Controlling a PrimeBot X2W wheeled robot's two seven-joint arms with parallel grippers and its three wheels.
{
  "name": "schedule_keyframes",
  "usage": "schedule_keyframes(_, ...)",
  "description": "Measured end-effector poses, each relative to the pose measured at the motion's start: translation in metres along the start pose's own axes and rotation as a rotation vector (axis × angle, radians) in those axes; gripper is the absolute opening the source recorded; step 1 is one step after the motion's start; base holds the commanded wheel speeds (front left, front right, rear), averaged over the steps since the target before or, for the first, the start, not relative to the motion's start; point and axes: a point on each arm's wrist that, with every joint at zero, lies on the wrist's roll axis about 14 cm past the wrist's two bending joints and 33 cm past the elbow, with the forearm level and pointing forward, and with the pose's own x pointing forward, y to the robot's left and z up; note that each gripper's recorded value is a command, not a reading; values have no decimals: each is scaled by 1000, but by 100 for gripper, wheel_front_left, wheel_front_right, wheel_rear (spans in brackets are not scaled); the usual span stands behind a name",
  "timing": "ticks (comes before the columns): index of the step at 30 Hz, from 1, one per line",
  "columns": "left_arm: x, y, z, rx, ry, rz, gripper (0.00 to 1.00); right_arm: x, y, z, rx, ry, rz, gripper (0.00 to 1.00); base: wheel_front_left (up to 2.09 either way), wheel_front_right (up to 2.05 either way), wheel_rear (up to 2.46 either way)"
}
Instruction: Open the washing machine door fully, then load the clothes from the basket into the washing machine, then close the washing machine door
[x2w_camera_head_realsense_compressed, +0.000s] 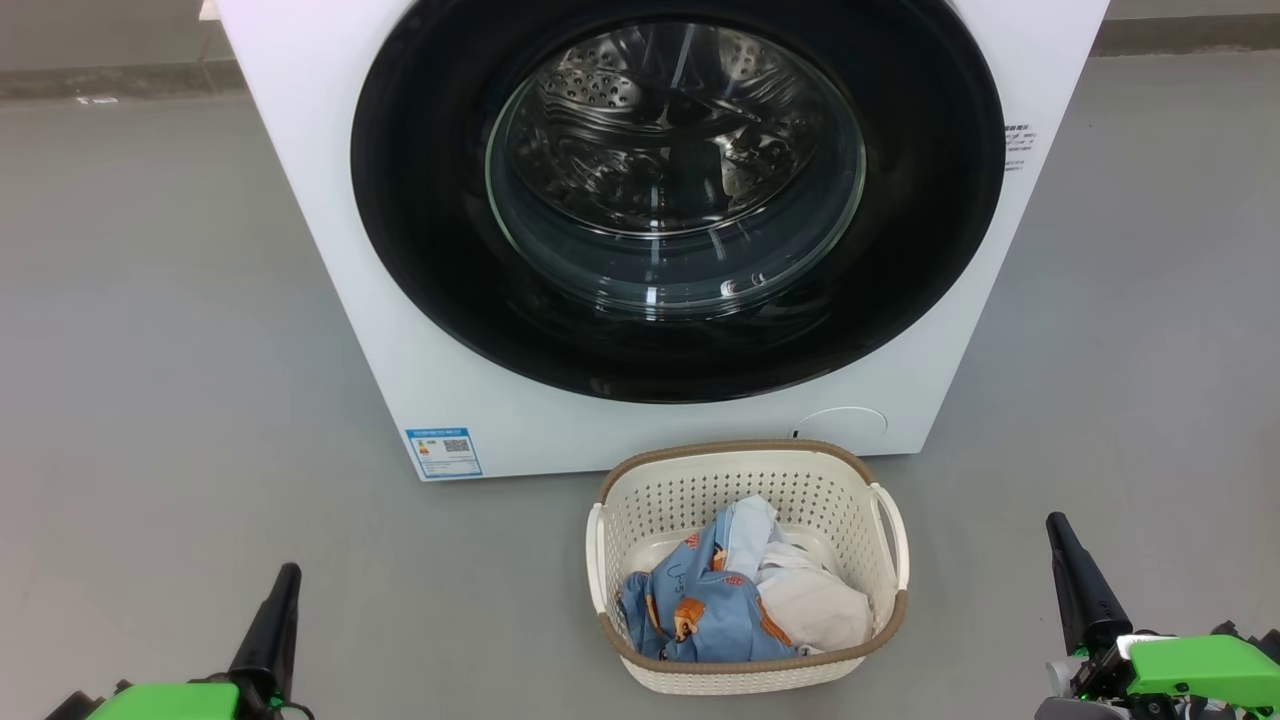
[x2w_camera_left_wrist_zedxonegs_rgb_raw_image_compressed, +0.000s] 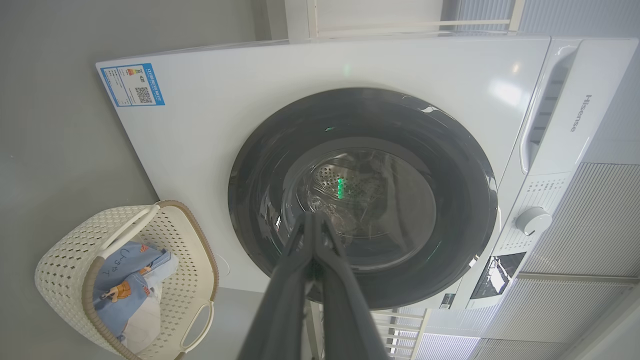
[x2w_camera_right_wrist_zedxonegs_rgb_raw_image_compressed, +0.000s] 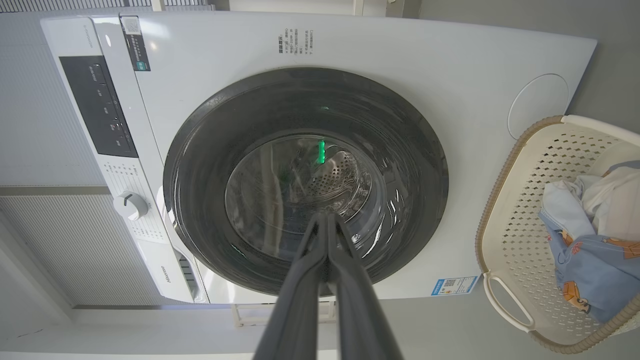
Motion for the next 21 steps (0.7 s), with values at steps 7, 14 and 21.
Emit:
schedule_keyframes(7,0,0,0,0,0,0,0,0,0,0,0,0,0,0,0,0,0)
schedule_keyframes(14,0,0,0,1,0,0,0,0,0,0,0,0,0,0,0,0,0)
schedule_keyframes(21,0,0,0,1,0,0,0,0,0,0,0,0,0,0,0,0,0)
